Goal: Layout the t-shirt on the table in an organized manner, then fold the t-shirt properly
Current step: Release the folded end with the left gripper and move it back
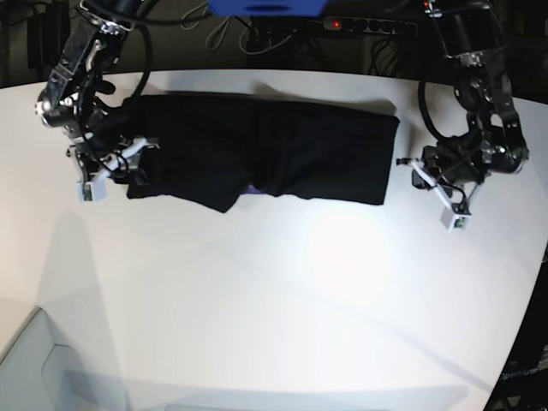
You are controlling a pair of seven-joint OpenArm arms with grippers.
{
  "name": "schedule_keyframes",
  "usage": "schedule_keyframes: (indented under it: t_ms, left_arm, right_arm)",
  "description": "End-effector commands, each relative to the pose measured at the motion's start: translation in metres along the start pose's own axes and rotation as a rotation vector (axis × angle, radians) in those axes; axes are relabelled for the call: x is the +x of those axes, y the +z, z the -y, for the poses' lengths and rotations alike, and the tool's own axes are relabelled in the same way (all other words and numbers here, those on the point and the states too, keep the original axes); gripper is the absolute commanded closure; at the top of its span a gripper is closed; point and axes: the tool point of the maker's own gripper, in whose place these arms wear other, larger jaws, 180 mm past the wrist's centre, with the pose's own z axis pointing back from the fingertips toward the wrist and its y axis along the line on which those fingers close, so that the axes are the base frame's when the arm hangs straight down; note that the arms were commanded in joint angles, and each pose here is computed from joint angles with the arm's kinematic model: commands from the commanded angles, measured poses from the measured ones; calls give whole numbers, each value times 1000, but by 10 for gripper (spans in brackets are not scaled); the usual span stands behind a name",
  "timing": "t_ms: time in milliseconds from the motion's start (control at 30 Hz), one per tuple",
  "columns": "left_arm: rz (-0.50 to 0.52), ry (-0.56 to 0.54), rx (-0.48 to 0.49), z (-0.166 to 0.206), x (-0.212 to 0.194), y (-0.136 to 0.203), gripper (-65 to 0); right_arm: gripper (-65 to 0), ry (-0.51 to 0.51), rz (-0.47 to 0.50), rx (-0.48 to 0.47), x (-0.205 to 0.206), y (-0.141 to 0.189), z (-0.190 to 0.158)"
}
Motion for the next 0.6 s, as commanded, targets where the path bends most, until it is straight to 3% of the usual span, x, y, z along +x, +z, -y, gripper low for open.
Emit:
schedule_keyframes:
  t_ms: [0, 233, 433, 567]
  left_arm:
    - [58, -7, 2, -1, 17, 5, -2]
    - [53, 10, 1, -5, 12, 0, -2]
    - [16, 23, 9, -14, 1, -4, -2]
    - [16, 29, 12, -16, 0, -4, -2]
  right_arm:
    - [-269, 11, 59, 5, 19, 2, 0]
    - [-277, 4, 52, 6, 14, 3, -1]
    - [-395, -1, 47, 7, 8, 8, -7]
    - [-423, -12, 15, 7, -7, 10, -8]
